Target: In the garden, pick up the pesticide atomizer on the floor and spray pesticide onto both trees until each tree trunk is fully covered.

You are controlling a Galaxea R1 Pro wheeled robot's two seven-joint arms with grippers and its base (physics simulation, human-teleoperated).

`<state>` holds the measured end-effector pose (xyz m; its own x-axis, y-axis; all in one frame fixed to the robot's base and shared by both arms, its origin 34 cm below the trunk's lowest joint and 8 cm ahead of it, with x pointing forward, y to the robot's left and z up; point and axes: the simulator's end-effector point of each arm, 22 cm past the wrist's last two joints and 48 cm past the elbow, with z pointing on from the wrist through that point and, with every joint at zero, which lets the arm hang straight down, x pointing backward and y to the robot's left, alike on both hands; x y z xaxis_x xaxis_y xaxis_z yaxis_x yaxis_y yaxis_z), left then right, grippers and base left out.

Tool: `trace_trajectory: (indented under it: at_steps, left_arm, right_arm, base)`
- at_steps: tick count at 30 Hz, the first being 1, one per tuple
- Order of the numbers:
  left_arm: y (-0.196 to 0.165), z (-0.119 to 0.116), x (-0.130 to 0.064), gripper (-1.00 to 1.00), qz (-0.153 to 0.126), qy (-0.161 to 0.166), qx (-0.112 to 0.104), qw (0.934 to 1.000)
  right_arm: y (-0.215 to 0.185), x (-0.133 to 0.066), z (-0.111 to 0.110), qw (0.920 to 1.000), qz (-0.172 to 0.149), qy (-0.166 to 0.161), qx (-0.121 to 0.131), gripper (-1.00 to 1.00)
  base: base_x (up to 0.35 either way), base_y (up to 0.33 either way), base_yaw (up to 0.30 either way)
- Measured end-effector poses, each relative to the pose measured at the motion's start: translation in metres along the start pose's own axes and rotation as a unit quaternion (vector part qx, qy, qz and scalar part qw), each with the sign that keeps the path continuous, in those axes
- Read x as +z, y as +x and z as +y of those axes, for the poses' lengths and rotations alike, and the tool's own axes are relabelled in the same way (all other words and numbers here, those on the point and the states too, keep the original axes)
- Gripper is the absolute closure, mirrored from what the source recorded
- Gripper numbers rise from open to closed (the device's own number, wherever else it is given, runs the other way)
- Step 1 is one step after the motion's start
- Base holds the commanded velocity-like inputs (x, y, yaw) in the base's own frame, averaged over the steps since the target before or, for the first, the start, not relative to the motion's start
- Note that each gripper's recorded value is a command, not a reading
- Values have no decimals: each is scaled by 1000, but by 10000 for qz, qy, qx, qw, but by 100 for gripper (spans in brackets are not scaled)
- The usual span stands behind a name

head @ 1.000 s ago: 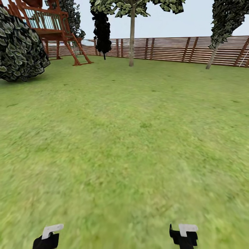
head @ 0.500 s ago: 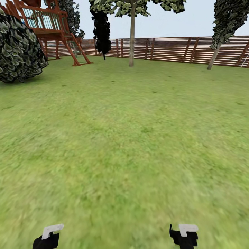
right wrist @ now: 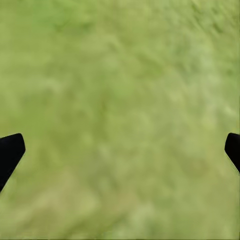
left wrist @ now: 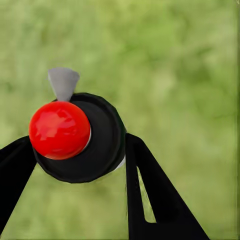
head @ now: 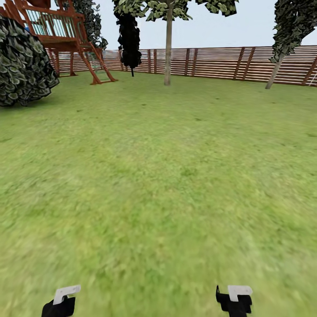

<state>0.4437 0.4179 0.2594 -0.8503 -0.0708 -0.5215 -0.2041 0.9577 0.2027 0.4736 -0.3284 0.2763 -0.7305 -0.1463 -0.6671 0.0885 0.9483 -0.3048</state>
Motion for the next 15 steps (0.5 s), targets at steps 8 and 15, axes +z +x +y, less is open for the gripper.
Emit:
trace_trajectory:
  at_steps: [8, 15]
  left_arm:
    - [0, 0, 0, 100, 0, 0, 0, 10000]
    - [0, 0, 0, 100, 0, 0, 0, 10000]
  right_arm:
    - [0, 0, 0, 10000, 0, -2, -3, -100]
    - [0, 0, 0, 10000, -1, 0, 3, -100]
  base:
    - [339, 0, 0]
    - [339, 0, 0]
